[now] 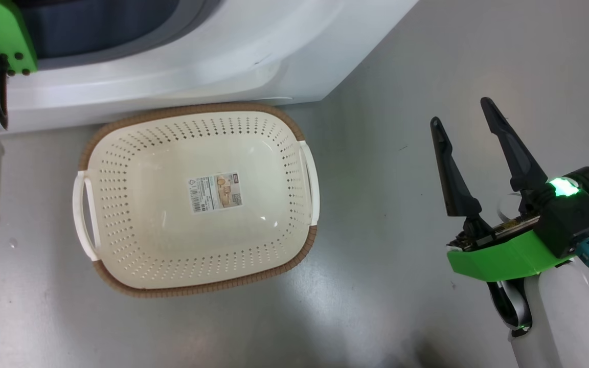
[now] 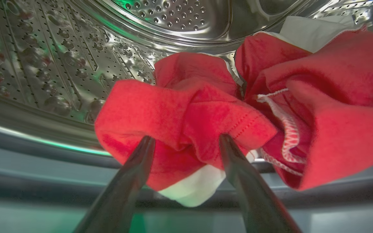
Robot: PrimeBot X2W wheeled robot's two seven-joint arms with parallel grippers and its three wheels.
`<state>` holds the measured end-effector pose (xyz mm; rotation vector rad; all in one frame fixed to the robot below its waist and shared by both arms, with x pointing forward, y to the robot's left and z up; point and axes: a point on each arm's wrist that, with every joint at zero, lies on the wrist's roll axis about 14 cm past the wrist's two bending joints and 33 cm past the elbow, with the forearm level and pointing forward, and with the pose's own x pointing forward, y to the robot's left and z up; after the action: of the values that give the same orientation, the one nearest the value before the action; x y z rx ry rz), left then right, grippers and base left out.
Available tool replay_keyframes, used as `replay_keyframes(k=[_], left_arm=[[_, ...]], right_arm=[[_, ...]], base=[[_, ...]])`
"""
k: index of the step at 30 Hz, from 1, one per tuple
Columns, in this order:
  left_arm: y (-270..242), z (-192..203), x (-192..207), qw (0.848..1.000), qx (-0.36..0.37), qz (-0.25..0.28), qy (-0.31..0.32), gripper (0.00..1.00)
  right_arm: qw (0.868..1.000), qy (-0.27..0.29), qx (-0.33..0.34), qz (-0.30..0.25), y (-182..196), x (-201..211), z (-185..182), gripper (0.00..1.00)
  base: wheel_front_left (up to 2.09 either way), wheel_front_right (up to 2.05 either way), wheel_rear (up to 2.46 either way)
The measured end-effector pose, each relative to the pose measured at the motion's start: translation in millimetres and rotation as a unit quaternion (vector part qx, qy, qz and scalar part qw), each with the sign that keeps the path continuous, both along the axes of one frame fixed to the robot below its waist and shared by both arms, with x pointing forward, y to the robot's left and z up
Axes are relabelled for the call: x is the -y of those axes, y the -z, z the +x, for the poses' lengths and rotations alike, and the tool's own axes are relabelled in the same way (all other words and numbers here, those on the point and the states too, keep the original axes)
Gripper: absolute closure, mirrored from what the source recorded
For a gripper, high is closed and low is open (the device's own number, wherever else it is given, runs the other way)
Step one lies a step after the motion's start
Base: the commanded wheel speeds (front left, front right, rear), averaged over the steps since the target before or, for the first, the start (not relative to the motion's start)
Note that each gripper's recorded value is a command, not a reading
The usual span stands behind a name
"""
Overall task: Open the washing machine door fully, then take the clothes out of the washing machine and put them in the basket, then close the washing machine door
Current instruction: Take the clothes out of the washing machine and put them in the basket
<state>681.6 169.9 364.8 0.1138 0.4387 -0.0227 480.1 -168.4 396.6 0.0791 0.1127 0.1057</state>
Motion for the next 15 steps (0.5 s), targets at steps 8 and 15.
replay_keyframes(k=[8,15], left_arm=[[-4.6,-2.1,1.2,0.999,0.012,0.026,0.023,1.0],[-12.9,-1.4,-1.8,0.997,0.022,0.066,0.043,1.0]], right_arm=[[1.0,-0.002,0.002,0.002,-1.2,-2.3,1.1,0.0],[1.0,-0.005,0.007,0.003,-4.7,-4.2,3.0,0.0]], base=[[0.0,0.0,0.0],[0.0,0.0,0.0]])
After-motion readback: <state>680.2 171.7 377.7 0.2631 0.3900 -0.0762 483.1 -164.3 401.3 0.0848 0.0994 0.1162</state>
